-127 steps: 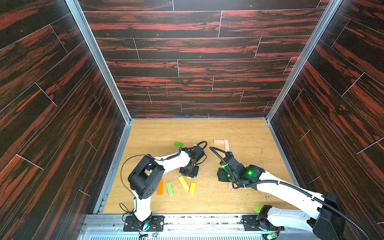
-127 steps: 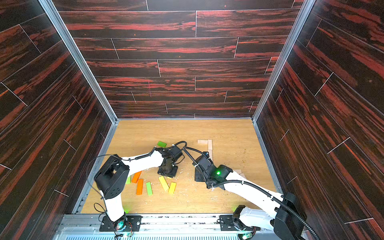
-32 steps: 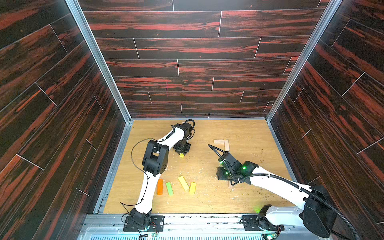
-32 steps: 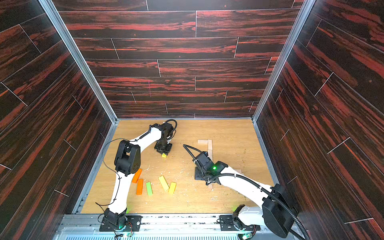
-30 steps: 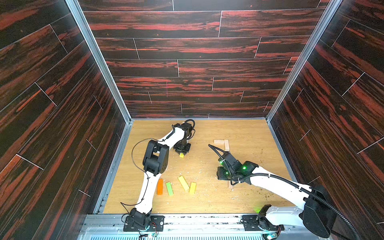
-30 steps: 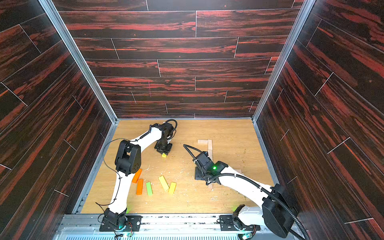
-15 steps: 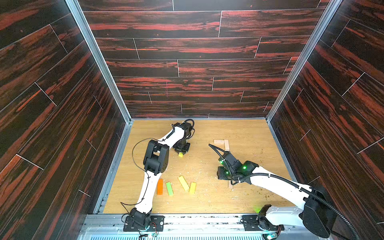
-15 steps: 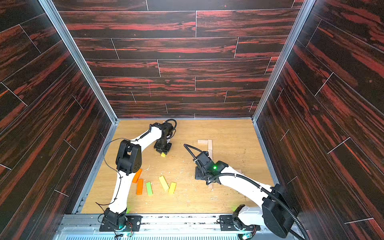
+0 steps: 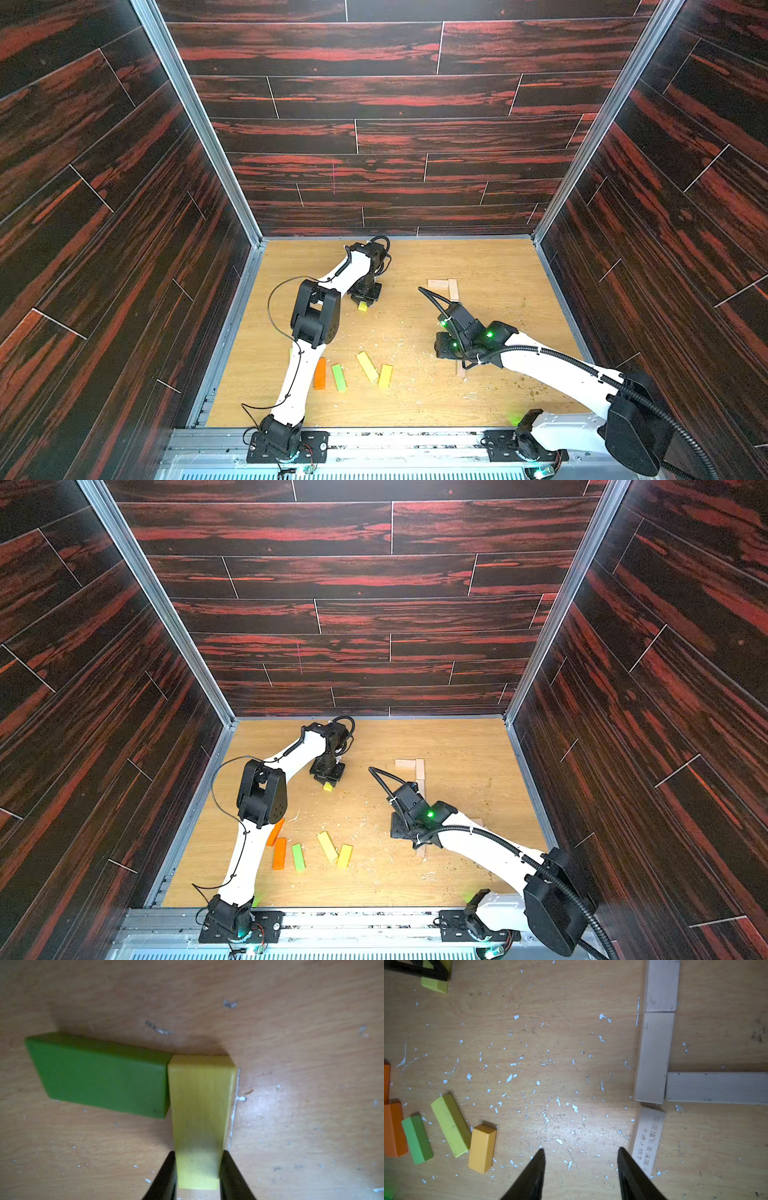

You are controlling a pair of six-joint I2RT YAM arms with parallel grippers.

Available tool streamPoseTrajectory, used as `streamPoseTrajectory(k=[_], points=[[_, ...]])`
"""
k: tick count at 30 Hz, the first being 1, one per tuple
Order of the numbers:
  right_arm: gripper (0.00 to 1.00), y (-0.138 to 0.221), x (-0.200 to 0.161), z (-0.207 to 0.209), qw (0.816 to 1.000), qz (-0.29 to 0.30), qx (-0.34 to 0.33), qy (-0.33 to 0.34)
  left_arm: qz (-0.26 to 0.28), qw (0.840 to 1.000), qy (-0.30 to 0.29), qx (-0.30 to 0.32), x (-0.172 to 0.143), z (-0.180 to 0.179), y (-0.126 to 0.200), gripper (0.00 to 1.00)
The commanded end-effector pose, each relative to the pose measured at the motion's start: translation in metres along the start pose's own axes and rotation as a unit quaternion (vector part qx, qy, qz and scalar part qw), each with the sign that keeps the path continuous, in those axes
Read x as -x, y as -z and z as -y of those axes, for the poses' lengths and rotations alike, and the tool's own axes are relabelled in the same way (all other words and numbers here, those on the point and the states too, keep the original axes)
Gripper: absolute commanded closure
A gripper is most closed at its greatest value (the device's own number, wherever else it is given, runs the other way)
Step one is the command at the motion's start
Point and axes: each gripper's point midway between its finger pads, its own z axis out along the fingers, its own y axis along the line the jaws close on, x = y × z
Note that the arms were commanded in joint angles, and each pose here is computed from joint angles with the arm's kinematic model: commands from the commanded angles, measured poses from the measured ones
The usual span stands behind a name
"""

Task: Assemble a giraffe with building blocks
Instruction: Assemble the building block at the center of the board.

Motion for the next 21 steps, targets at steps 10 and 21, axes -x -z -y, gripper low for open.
streamPoseTrajectory(k=[10,21], points=[[0.43,0.0005,-0.0017,0.0024,1.000,-0.005,0.000,-0.002,-0.031,0.999,-0.004,0.014,-0.0149,-0.0102,-0.0044,0.74],[0.43,-0.0006,-0.0015,0.0014,1.000,-0.006,0.000,-0.001,-0.028,1.000,-0.003,0.010,-0.0143,-0.0094,0.0011,0.63]])
